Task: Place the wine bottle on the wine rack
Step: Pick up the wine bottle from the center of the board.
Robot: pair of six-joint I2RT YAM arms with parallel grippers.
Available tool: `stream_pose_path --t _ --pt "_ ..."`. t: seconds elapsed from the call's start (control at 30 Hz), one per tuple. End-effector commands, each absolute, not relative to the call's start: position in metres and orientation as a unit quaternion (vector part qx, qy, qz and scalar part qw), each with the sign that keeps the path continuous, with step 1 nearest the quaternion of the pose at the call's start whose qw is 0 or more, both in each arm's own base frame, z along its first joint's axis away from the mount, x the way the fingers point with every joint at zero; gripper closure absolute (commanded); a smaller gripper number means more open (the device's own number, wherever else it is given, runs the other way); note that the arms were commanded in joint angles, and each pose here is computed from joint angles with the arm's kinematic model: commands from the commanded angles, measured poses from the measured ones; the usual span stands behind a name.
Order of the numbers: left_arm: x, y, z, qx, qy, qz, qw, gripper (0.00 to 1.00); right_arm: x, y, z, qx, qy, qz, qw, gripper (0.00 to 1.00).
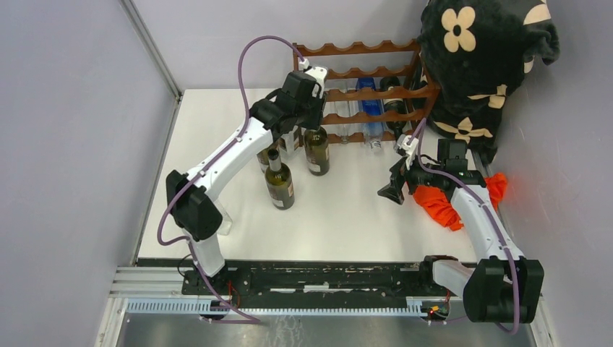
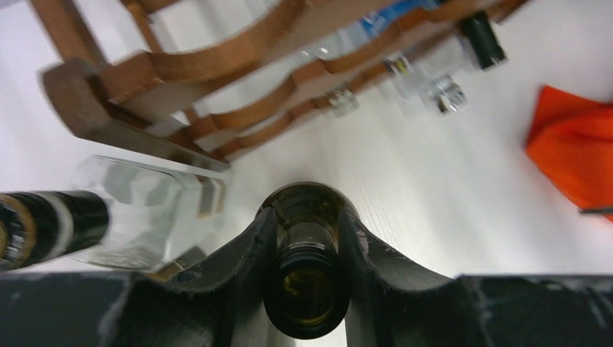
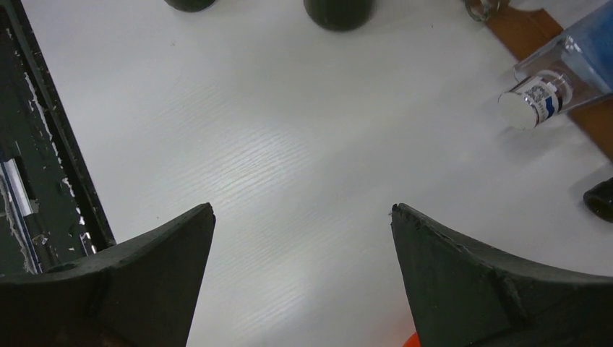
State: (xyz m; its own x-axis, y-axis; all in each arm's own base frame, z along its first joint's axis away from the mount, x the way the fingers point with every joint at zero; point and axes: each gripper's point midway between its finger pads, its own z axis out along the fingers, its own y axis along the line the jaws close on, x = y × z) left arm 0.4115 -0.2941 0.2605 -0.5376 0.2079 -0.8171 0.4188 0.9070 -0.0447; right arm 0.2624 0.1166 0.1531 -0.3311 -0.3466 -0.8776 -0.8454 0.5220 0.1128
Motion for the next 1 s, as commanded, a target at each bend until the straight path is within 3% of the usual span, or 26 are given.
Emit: stream_pose_path --t 0.0,0.17,0.3,0.57,0.97 --pt "0.372 -0.324 0.347 0.225 0.787 -0.270 0.506 0.98 0.261 0.123 0.199 -0.498 0.670 0.261 0.484 0.02" --pt "0.340 -0.339 0.382 0.219 0.738 -0.370 0.520 0.98 0.248 0.137 0.228 -0.597 0.534 0.224 0.556 0.02" --pt "0.318 -0.354 0.390 0.215 0.724 -0.409 0.511 0.98 0.258 0.148 0.252 -0.559 0.528 0.249 0.589 0.02" --pt "0.297 -0.379 0.392 0.198 0.714 -0.426 0.519 0.98 0.254 0.187 0.254 -0.516 0.574 0.299 0.561 0.02" --pt "0.285 -0.409 0.391 0.211 0.702 -0.443 0.516 0.98 0.262 0.196 0.225 -0.401 0.646 0.359 0.542 0.02"
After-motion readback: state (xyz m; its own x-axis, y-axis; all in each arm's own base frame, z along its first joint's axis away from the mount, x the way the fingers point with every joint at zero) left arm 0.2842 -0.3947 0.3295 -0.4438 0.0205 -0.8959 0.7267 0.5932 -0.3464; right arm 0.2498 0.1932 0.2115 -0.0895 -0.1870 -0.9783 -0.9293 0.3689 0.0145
